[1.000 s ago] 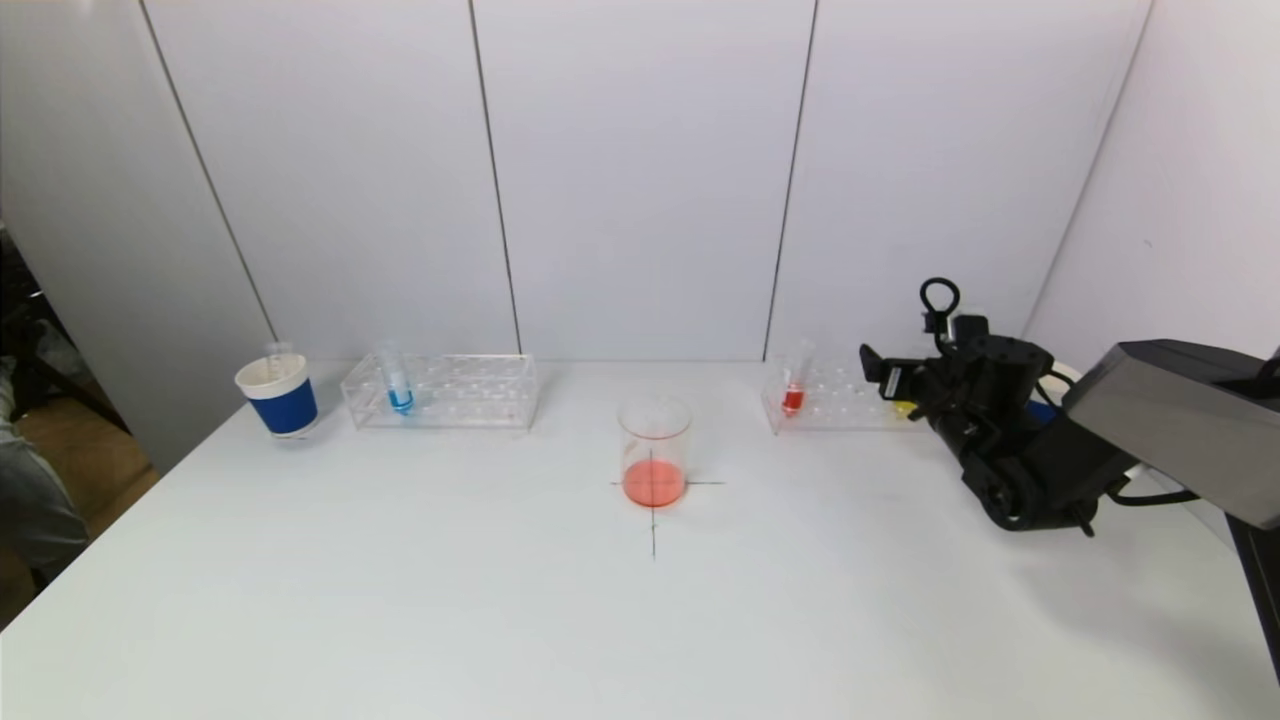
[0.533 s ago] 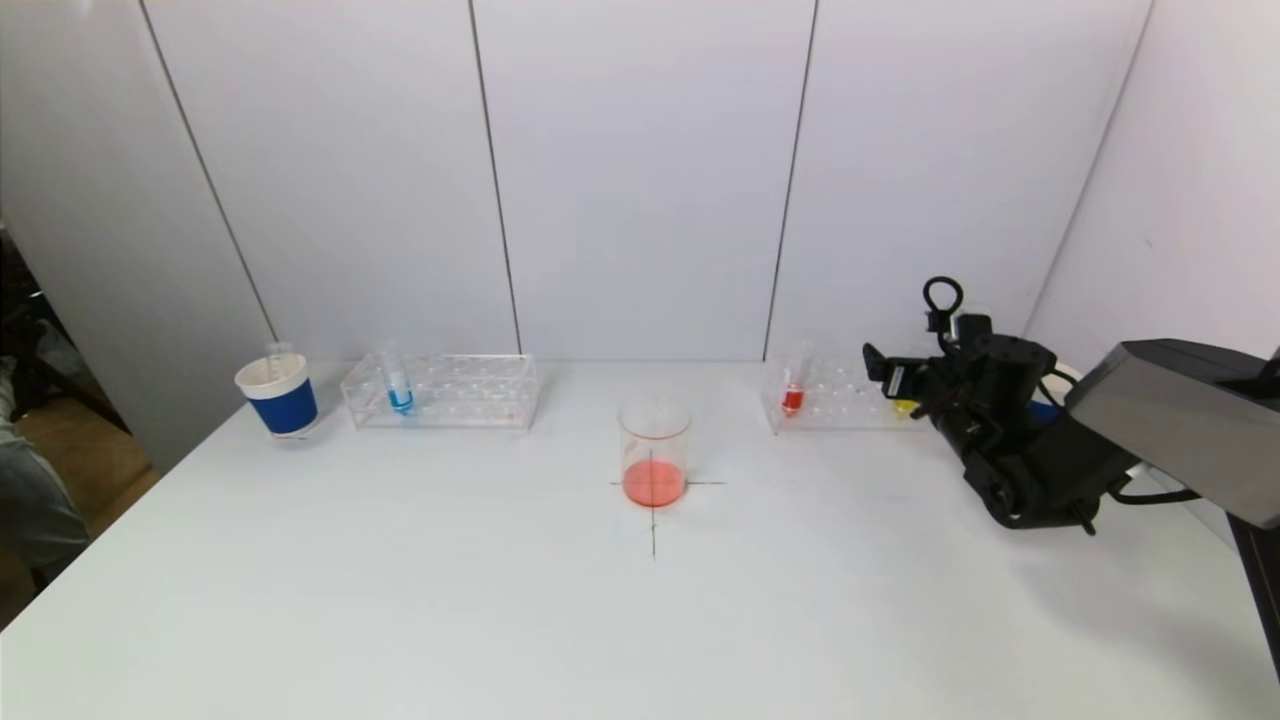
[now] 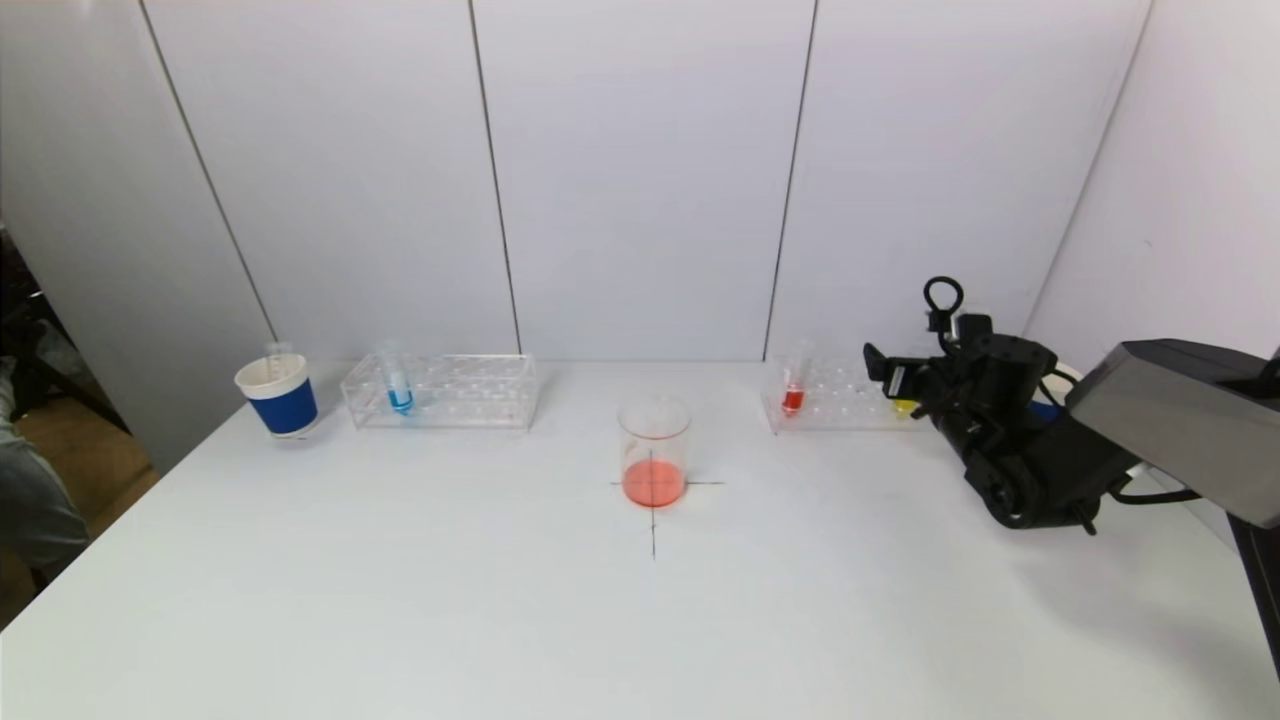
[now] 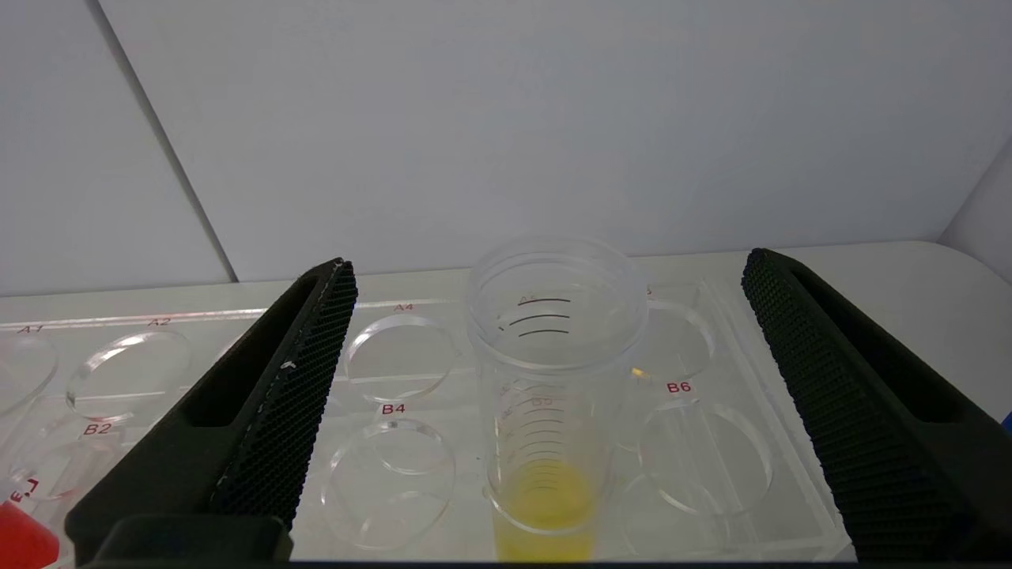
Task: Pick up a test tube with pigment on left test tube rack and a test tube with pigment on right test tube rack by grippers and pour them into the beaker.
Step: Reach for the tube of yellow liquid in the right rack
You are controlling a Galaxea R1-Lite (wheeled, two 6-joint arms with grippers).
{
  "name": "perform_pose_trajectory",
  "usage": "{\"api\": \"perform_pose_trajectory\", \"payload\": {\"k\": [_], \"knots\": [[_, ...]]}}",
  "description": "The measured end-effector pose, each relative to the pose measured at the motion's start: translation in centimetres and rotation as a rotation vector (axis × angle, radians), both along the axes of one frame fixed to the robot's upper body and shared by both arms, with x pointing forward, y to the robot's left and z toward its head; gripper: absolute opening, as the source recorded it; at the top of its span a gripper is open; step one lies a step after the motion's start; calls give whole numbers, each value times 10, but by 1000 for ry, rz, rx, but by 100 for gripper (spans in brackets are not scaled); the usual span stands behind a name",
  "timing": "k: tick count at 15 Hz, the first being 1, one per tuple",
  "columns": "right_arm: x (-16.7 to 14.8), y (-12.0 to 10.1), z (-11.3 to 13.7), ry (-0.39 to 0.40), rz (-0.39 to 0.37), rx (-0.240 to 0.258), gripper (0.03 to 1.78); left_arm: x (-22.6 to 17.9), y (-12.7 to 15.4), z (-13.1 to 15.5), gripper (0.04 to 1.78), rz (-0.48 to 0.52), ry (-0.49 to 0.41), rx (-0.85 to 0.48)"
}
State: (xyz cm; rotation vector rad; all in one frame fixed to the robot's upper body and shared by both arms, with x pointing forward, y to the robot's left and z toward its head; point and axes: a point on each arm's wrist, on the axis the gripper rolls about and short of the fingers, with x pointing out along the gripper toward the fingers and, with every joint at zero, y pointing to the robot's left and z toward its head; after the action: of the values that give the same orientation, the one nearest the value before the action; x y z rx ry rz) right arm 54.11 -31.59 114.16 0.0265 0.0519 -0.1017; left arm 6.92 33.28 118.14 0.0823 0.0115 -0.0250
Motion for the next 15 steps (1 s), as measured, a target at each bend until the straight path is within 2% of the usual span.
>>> {"api": "perform_pose_trajectory", "payload": {"k": [2, 5, 7, 10, 12, 15], "knots": [[0, 0, -1, 2, 1, 0, 174, 0, 0, 0, 176, 1, 0, 0], [1, 0, -1, 1, 0, 0, 148, 0, 0, 0, 176, 0, 0, 0], [1, 0, -1, 2, 0, 0, 117, 0, 0, 0, 176, 0, 0, 0], [1, 0, -2, 2, -1, 0, 61, 0, 0, 0, 176, 0, 0, 0], [1, 0, -2, 3, 0, 0, 51, 0, 0, 0, 176, 1, 0, 0], [1, 0, -2, 2, -1, 0, 55, 0, 0, 0, 176, 0, 0, 0]]}}
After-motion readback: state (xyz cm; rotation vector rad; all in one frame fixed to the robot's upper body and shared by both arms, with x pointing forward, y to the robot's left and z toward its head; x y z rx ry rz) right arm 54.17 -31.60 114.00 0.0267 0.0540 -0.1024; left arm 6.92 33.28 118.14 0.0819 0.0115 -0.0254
